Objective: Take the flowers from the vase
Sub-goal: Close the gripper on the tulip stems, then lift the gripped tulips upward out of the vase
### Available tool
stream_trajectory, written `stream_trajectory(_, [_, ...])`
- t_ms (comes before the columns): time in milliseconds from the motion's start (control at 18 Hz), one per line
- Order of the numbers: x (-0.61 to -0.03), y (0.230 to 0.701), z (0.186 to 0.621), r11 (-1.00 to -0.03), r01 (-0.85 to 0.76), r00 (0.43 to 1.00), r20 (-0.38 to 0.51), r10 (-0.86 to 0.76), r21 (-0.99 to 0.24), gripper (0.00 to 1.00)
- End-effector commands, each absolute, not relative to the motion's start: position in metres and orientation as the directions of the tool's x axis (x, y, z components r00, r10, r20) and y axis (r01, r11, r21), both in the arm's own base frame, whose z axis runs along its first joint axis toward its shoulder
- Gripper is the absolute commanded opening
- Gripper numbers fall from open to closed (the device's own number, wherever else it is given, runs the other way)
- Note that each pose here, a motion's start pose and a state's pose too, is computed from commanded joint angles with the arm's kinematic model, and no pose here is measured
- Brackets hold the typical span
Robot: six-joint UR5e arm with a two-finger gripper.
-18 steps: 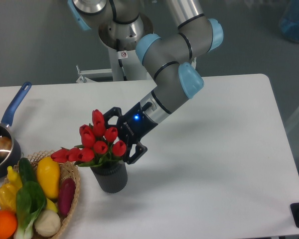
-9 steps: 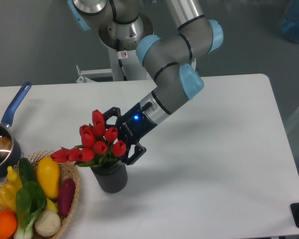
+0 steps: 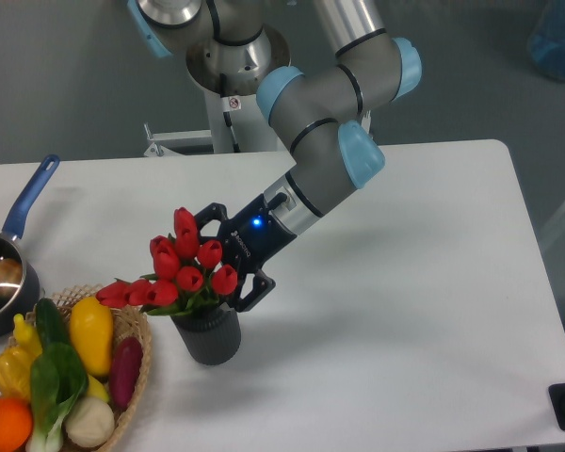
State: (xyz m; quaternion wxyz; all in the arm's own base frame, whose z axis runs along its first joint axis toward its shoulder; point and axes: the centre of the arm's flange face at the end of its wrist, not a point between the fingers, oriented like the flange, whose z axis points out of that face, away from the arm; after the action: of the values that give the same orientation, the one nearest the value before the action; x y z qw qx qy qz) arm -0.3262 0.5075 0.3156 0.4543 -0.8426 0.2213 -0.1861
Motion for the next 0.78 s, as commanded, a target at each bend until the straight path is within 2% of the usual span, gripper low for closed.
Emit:
stream_trajectory(111, [-0.3273,0.5072,0.3162,-0.489,-0.204,0.834,0.111,-0.541,-0.848,0.82])
stream_trajectory(333, [-0.3276,0.5063,0.3163,-0.492,-0.202,0.835,0.114,-0.538,-0.847,0.6])
stream_trajectory(444, [-0.3276,0.5063,0.3163,-0.491,-0.203,0.835,0.112,-0.539,-0.847,0.54])
stream_trajectory(778, [-0.3307,0.5031,0.3157,-0.495,-0.197,0.839,0.115,-0.531,-0.846,0.49])
